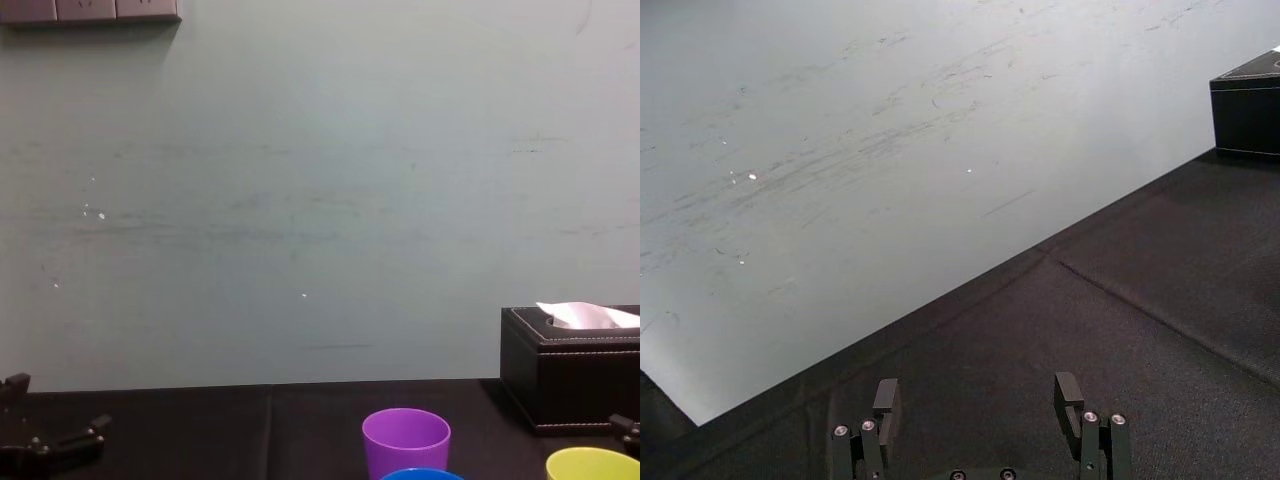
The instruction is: Stack the three plastic cups sequentially using one hand.
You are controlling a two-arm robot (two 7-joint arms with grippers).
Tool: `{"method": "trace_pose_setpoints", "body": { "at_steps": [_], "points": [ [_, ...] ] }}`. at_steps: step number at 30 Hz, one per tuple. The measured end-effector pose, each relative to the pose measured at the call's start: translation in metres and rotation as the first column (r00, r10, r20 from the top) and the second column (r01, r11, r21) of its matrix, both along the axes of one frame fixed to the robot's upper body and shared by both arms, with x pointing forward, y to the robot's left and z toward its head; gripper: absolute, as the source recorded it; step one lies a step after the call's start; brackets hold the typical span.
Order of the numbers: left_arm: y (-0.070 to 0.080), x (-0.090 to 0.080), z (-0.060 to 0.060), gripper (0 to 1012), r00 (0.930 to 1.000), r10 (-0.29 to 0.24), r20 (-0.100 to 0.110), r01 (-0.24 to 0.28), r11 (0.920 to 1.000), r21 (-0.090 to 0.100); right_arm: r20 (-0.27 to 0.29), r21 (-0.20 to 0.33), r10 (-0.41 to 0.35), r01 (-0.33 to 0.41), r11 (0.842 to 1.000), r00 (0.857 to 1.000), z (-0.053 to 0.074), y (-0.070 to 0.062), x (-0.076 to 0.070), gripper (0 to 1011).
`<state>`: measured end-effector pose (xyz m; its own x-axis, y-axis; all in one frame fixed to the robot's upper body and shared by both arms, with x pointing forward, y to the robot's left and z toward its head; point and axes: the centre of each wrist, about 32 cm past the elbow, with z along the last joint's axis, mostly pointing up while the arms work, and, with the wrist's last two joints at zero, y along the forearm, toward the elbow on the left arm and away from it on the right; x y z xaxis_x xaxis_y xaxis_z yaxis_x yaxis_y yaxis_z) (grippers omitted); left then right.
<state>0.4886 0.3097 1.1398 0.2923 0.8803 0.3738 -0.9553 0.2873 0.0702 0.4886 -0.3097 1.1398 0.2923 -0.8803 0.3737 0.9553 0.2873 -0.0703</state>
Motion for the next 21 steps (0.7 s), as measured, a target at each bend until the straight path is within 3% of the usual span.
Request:
{"method": "trace_pose_setpoints", "body": {
  "at_steps": [21],
  "points": [
    [0.0,0.0,0.0,1011,1.0,0.0,0.0,0.0,1.0,0.0,0.0,0.0,0.0,0.0,1.0,1.0,0.0,0.0,0.0,1003]
  ]
}}
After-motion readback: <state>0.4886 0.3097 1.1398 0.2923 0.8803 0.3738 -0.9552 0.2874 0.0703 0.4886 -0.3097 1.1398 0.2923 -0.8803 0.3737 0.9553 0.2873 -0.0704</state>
